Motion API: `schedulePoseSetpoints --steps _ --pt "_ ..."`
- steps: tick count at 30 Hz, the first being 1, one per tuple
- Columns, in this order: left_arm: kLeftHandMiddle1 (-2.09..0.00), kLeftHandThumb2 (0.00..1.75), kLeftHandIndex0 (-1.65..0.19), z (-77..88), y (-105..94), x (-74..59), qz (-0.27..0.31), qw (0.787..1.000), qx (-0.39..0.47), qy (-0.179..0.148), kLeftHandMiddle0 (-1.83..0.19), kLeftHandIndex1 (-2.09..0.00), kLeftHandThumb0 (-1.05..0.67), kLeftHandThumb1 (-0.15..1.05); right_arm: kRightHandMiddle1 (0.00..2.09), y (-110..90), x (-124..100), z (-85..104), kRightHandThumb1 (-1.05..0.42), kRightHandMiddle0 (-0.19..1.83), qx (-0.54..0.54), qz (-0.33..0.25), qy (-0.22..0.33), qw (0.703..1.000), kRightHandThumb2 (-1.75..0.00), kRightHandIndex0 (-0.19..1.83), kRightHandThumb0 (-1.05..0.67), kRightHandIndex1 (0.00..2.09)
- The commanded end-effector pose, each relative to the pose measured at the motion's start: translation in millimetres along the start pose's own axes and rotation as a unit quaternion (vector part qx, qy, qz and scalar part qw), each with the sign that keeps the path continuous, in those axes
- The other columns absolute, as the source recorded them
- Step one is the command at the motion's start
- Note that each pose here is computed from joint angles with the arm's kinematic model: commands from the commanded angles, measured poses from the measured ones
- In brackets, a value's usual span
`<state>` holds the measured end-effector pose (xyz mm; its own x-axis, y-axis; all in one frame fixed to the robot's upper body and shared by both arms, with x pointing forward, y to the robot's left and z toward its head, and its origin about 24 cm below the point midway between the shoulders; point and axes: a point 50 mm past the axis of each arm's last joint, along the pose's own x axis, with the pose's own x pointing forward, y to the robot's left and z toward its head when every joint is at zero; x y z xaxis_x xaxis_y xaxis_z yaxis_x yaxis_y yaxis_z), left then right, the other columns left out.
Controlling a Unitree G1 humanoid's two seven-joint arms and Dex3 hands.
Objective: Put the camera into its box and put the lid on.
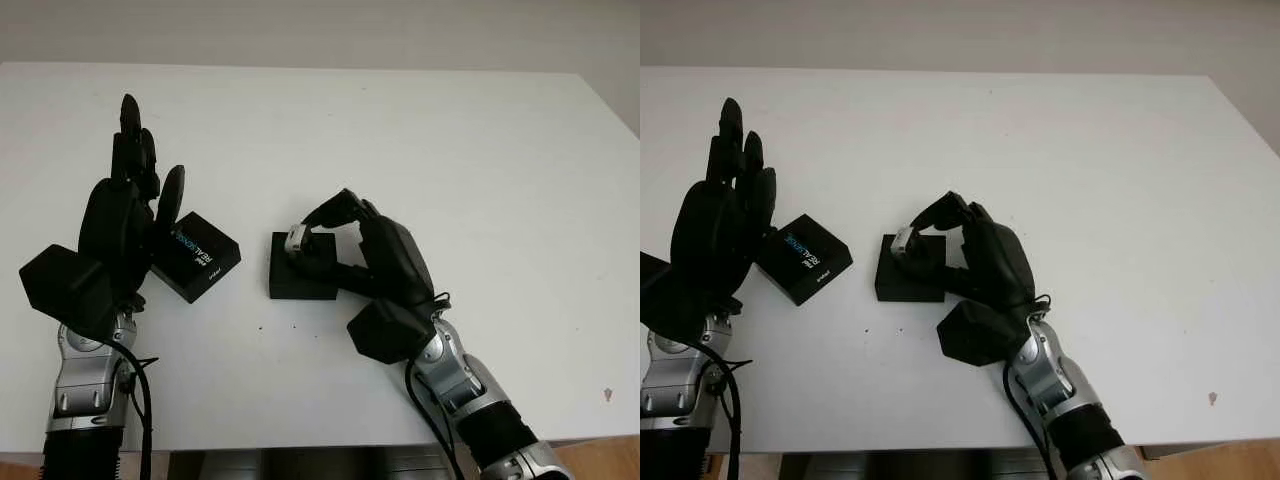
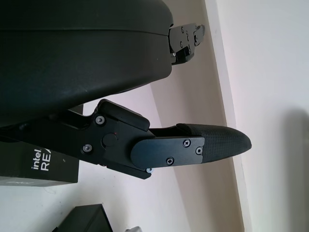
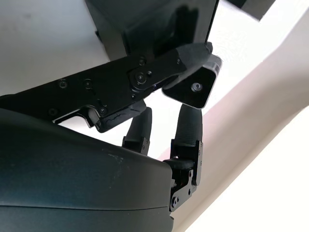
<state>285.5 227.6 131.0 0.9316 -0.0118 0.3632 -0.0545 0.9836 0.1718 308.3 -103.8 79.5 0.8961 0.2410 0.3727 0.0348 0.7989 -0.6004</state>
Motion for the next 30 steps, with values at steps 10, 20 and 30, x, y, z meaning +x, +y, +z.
schedulePoseSetpoints --steps 10,20,30 --pt "-0.05 0.47 0.19 2.2 -1.7 -1.4 0.006 1.0 -0.004 0.002 0.19 -0.03 -0.85 1.05 1.66 -2 1 0.5 -0.98 0.3 0.026 -0.008 0.001 1.0 -0.05 0.2 -0.39 1.42" --pt "-0.04 0.48 0.19 3.0 -2.9 -2.0 0.003 1.0 0.002 0.0 0.19 -0.03 -0.84 1.05 1.61 -19 1 6.6 -0.97 0.33 0.067 0.034 0.013 0.997 -0.05 0.19 -0.39 1.33" --pt "-0.05 0.48 0.18 3.4 -5.4 -2.3 0.005 1.0 -0.003 0.002 0.18 -0.04 -0.84 1.05 1.64 -47 13 20.3 -0.97 0.36 0.073 0.11 0.021 0.991 -0.05 0.17 -0.46 1.1"
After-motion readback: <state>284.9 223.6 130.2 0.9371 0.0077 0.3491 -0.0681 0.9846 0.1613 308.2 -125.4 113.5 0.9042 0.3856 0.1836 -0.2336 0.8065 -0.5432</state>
